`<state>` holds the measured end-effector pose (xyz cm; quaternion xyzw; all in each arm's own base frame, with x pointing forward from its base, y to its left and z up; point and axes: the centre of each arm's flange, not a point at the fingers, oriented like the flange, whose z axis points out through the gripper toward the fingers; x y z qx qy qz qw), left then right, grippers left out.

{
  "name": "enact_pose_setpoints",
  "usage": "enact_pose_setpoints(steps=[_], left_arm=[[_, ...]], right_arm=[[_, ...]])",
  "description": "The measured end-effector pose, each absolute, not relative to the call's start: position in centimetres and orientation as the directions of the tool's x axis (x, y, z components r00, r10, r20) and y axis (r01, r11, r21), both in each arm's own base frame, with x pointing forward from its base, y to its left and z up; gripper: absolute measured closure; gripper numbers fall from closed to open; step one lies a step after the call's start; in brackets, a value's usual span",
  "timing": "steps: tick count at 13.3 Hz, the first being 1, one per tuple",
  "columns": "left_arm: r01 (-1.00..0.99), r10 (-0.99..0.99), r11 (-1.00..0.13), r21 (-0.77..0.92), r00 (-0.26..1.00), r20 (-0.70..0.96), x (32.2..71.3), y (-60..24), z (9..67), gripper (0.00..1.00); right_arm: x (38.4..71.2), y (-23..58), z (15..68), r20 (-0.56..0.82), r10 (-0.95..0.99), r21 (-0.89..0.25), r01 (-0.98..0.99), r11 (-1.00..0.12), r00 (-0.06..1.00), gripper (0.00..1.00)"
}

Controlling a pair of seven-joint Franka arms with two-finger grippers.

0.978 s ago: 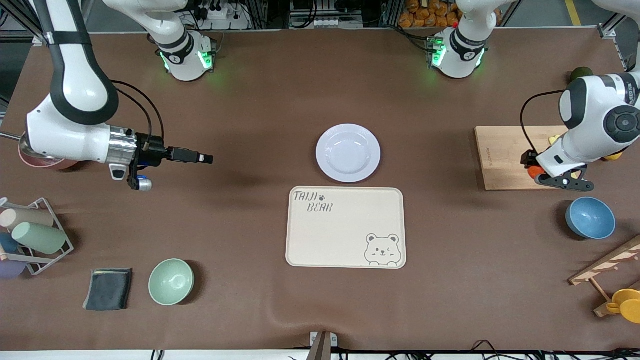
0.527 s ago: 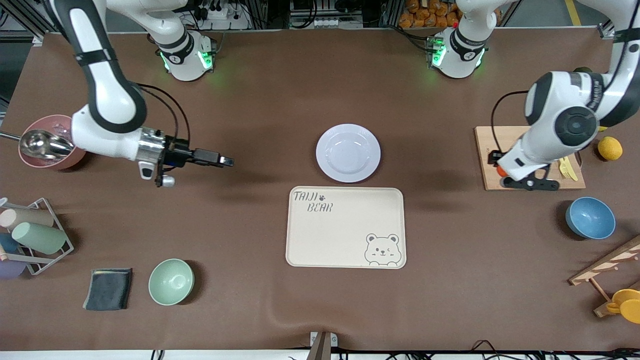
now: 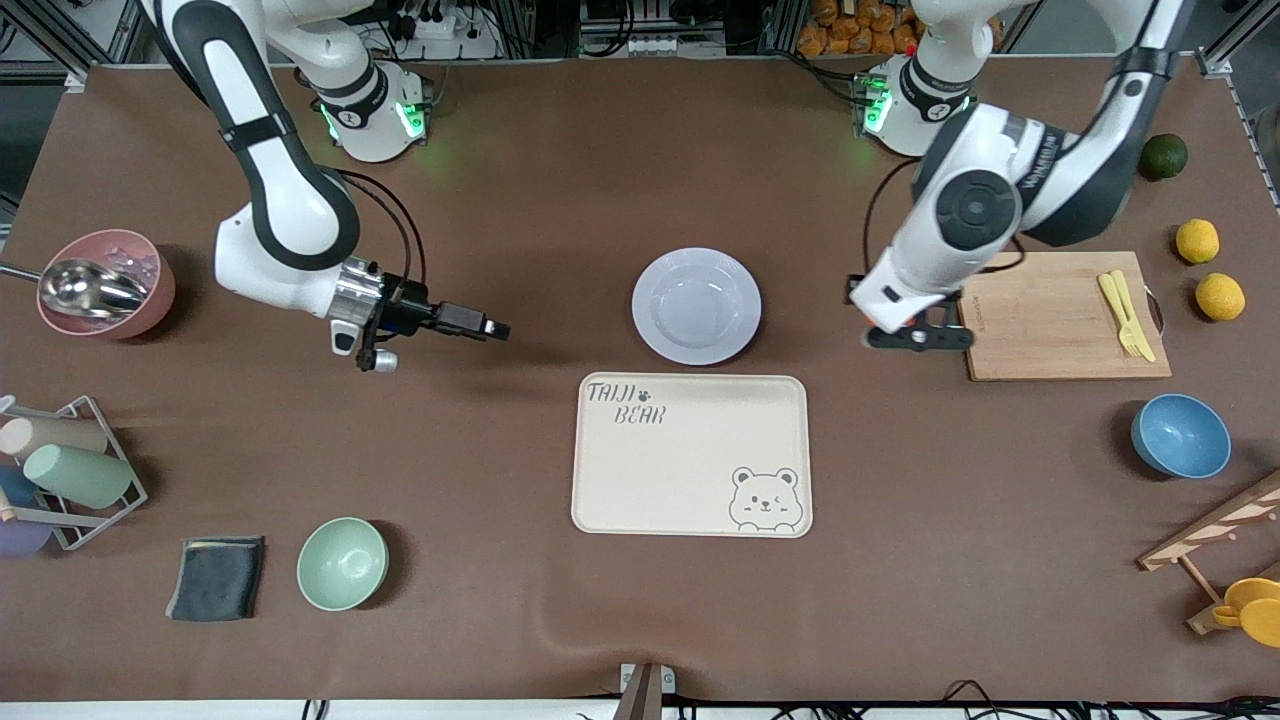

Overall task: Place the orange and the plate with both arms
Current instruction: 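Carry the orange over the white plate while the right gripper approaches, then lower the orange into the white plate and open the left gripper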

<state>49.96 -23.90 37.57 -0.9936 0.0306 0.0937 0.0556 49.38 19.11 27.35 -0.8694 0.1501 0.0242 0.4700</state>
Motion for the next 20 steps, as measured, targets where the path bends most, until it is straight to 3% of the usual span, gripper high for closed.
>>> enact_pose_setpoints(steps=[4, 13, 20], left_arm=[[-0.055, -0.037, -0.996, -0.065, 0.969, -0.245, 48.1, -32.5, 35.5, 0.26], [-0.064, -0.026, -0.995, -0.080, 0.913, -0.407, 42.4, -43.7, 26.2, 0.26], [-0.051, -0.009, -0.994, -0.096, 0.919, -0.393, 43.8, -45.8, 22.4, 0.26]], right_arm=[[48.3, 19.4, 23.8, -0.158, -0.247, -0.841, -0.261, -0.474, 0.956, 0.00], [47.7, 20.1, 22.5, -0.143, -0.227, -0.845, -0.238, -0.478, 0.963, 0.00], [47.6, 20.2, 22.3, -0.126, -0.221, -0.843, -0.222, -0.490, 0.967, 0.00]])
